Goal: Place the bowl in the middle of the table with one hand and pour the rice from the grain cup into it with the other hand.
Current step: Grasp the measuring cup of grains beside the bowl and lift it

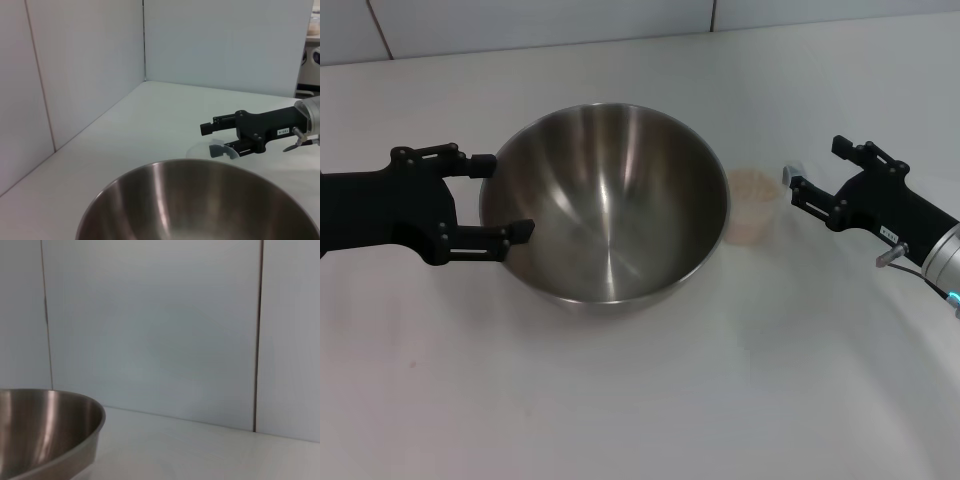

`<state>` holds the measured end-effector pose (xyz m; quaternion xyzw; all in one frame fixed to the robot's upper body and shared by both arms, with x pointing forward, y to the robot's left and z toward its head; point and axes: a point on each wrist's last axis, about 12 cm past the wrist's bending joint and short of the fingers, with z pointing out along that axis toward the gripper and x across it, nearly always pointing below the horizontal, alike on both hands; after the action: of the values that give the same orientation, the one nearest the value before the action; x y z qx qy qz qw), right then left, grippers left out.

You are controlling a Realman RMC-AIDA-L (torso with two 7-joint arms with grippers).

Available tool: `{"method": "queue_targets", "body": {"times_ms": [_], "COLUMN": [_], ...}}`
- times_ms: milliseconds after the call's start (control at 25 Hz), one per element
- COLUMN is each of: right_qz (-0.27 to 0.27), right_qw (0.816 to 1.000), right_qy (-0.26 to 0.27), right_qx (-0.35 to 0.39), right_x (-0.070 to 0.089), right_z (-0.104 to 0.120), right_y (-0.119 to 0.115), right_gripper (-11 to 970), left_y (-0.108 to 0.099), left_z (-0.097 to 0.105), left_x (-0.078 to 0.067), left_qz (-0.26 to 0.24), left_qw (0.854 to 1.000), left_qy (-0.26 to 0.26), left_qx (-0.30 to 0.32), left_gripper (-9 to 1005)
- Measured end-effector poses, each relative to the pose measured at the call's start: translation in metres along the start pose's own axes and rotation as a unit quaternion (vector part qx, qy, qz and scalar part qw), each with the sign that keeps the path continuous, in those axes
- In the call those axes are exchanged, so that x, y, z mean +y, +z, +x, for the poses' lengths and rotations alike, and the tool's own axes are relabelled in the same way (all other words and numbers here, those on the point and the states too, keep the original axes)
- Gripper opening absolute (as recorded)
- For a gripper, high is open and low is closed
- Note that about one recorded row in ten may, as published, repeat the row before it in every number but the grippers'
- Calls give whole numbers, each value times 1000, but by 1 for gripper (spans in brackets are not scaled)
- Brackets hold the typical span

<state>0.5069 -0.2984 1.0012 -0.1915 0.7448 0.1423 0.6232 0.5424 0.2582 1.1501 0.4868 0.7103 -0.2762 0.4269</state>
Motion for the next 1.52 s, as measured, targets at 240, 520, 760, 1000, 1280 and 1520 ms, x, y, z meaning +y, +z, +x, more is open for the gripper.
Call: {"method": "queue_targets", "body": {"times_ms": [240,520,760,1000,1280,1520], "right_qz": [4,11,11,20,35,41], "right_qw": [1000,1000,1000,999,989,954], "right_qy": [8,13,14,13,-21,-173], "right_qx": [-3,-7,-17,-41,-141,-241], "right_x": [2,2,1,-2,-4,11], "right_z": [0,0,-3,-7,-26,-55], "right_y": [2,3,2,-3,-17,-3], "right_gripper": [749,434,200,50,22,14], "left_y": [1,4,5,5,5,4], "left_z": [-2,-4,-6,-6,-6,-6], "left_x": [1,0,1,1,1,0], "left_qz": [2,18,21,21,21,21], "left_qw": [1000,999,999,999,999,999], "left_qy": [4,10,10,11,11,16], "left_qx": [1,29,34,35,37,45], "left_gripper": [868,868,868,868,868,868]}}
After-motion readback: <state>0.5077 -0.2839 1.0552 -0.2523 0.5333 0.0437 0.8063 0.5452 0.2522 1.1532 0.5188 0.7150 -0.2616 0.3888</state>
